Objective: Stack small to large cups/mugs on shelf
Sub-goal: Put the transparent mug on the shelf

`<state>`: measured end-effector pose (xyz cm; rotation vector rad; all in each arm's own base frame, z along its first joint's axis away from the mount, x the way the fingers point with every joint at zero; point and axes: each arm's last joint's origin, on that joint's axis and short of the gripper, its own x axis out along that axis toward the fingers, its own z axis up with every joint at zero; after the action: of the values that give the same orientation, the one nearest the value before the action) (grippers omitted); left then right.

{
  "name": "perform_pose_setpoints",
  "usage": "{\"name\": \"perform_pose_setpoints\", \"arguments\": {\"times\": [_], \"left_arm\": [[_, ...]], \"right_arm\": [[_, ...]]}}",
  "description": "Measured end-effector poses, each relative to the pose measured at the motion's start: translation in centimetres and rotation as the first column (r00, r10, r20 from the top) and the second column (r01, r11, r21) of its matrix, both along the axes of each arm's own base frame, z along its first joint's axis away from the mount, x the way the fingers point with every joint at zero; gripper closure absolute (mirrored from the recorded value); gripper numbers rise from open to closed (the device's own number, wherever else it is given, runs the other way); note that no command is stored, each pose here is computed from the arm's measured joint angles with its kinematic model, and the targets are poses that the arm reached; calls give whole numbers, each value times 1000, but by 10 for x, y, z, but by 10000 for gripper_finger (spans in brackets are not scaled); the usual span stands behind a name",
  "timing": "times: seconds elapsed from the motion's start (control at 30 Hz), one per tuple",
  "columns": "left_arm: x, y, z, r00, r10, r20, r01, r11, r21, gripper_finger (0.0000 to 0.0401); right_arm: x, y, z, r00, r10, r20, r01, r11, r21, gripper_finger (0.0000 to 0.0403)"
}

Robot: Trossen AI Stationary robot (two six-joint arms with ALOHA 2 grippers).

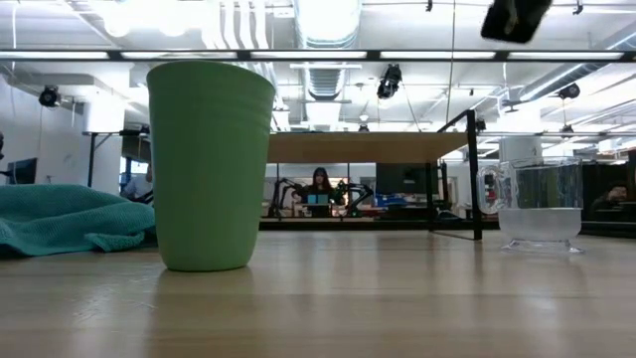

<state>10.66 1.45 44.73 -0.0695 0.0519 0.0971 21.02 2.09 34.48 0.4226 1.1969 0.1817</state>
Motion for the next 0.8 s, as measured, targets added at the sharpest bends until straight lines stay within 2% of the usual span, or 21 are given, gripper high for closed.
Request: {"name": "perform_pose_setpoints", "arguments": {"times": [0.17,0.23,0.4,0.8], "left_arm": [[-6,-1,1,1000,0,15,0,1000,2,299],[-7,-1,1,1000,0,17,0,1000,3,299],[-8,-1,1,1000,0,19,0,1000,4,299],[-19,-3,3,999,-2,48,1,1000,10,299]], "right_arm": [[14,1,-23,980,8,-199,-11,1000,-16,261],[21,1,-31,973,2,-232,-10,1000,-29,260],[40,-2,-52,947,-65,-315,17,988,-152,260],[70,0,-99,878,-61,-475,-35,981,-191,268]]}}
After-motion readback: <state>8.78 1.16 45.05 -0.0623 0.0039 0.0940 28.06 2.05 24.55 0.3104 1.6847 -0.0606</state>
